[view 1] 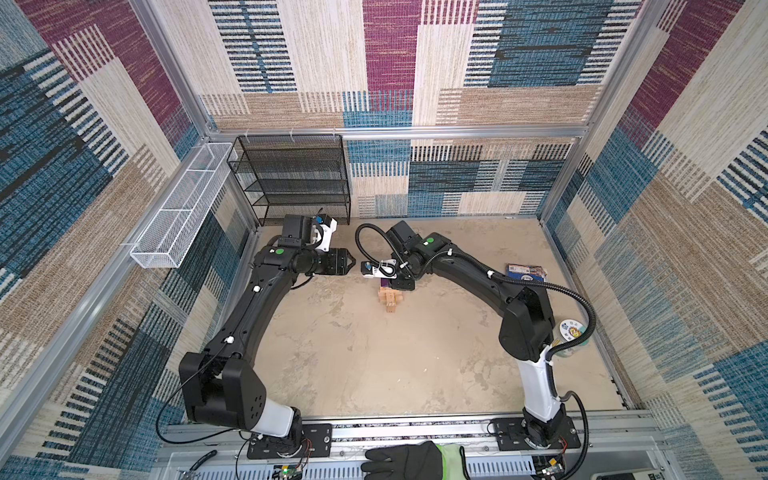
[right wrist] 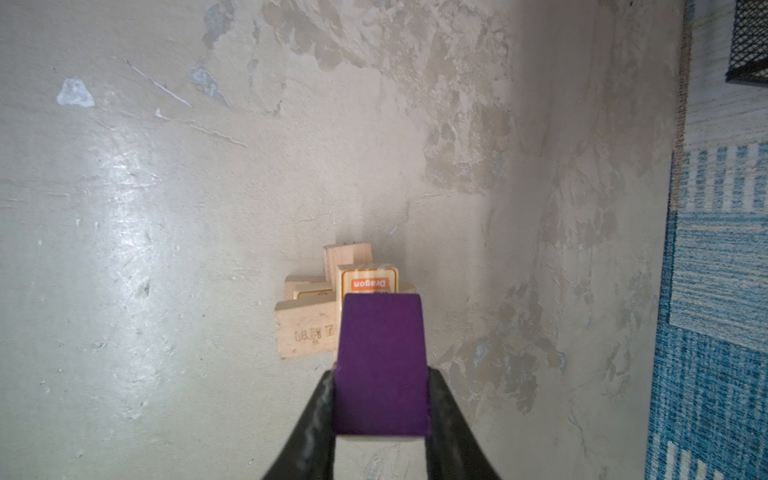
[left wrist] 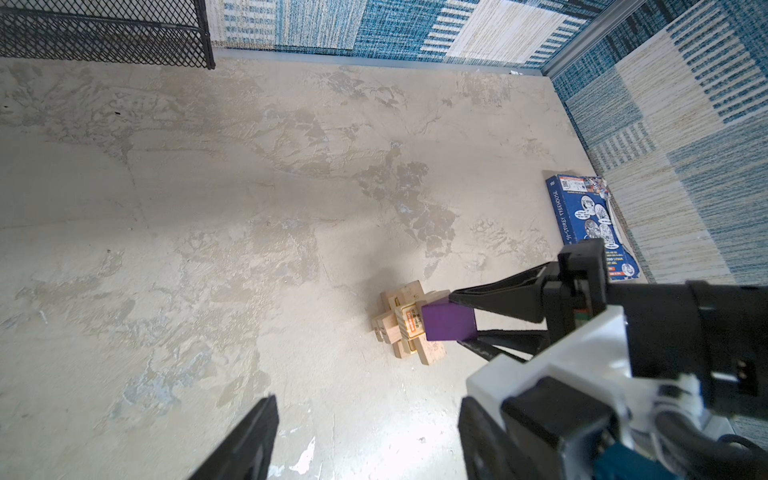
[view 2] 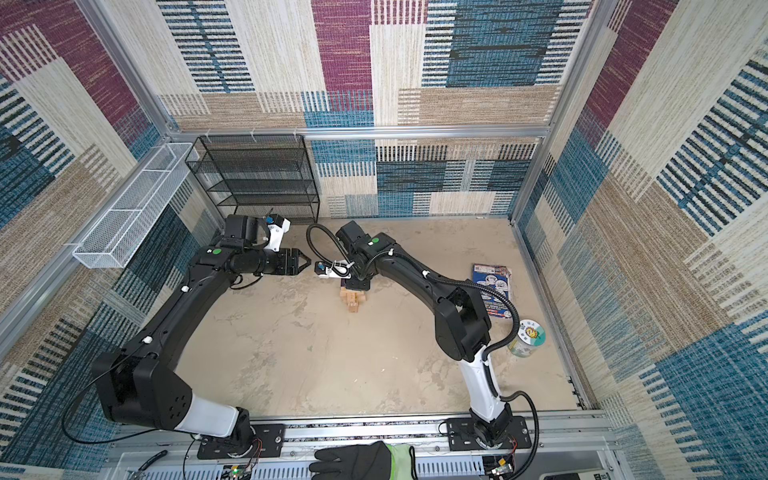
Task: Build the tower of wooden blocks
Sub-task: 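Lower the purple prism onto the stack top with the right gripper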
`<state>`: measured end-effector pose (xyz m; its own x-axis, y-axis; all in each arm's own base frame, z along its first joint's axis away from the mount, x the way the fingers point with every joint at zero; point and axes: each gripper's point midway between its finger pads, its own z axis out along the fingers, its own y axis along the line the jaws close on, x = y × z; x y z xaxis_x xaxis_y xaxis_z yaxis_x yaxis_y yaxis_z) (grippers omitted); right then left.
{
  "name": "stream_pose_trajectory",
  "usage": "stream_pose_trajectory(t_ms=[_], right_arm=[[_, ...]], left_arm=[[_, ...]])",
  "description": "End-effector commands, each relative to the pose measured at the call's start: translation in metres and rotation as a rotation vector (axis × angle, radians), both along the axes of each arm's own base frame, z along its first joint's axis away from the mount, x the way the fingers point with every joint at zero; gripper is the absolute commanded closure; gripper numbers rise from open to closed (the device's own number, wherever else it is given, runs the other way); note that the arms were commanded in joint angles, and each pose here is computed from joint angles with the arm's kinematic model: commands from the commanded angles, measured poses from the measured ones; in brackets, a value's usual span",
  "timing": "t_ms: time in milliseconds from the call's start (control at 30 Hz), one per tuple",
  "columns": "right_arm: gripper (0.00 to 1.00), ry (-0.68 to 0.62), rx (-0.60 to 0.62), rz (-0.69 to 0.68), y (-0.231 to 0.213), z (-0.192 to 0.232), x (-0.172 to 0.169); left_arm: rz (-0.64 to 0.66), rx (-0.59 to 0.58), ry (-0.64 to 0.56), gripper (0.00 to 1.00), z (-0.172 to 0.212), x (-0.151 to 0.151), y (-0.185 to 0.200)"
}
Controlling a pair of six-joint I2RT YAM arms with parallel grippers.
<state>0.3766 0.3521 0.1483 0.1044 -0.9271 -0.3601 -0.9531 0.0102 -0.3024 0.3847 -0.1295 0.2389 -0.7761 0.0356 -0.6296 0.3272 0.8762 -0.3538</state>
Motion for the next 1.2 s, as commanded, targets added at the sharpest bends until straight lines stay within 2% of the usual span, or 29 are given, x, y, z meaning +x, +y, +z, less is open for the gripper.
stream_pose_trajectory(t_ms=[0,400,500,933,967,1033,1100,1167], right_arm=[[0.67,-0.022,0.012,0.000,0.0021,0.0057,0.0024],[0.65,-0.026,0.012,-0.001,0.0026,0.0060,0.0026],[0.61,-0.022,0.013,-0.001,0.0026,0.0063,0.0019],[0.60,-0.035,0.011,-0.007,0.0020,0.0081,0.0042],[0.58,-0.034,0.011,-0.008,0.0020,0.0082,0.0042],[0.46,-0.038,0.019,-0.011,0.0029,0.0111,0.0047],[0.38,-0.040,0.025,-0.012,0.0035,0.0130,0.0049],[0.36,-0.035,0.027,-0.008,0.0040,0.0133,0.0034]], left_arm=[[-0.007,-0.010,-0.004,0.27,0.0037,-0.0005,-0.0014],[-0.005,-0.010,-0.004,0.27,0.0036,-0.0002,-0.0007],[-0.004,-0.010,-0.003,0.27,0.0032,-0.0004,-0.0006],[-0.004,-0.008,-0.008,0.27,0.0050,-0.0006,-0.0003],[-0.004,-0.008,-0.010,0.27,0.0053,-0.0003,-0.0003],[-0.004,-0.008,-0.011,0.27,0.0056,-0.0003,-0.0003],[-0.004,-0.008,-0.008,0.27,0.0048,-0.0008,-0.0003],[-0.004,-0.008,-0.008,0.27,0.0049,-0.0006,-0.0002]])
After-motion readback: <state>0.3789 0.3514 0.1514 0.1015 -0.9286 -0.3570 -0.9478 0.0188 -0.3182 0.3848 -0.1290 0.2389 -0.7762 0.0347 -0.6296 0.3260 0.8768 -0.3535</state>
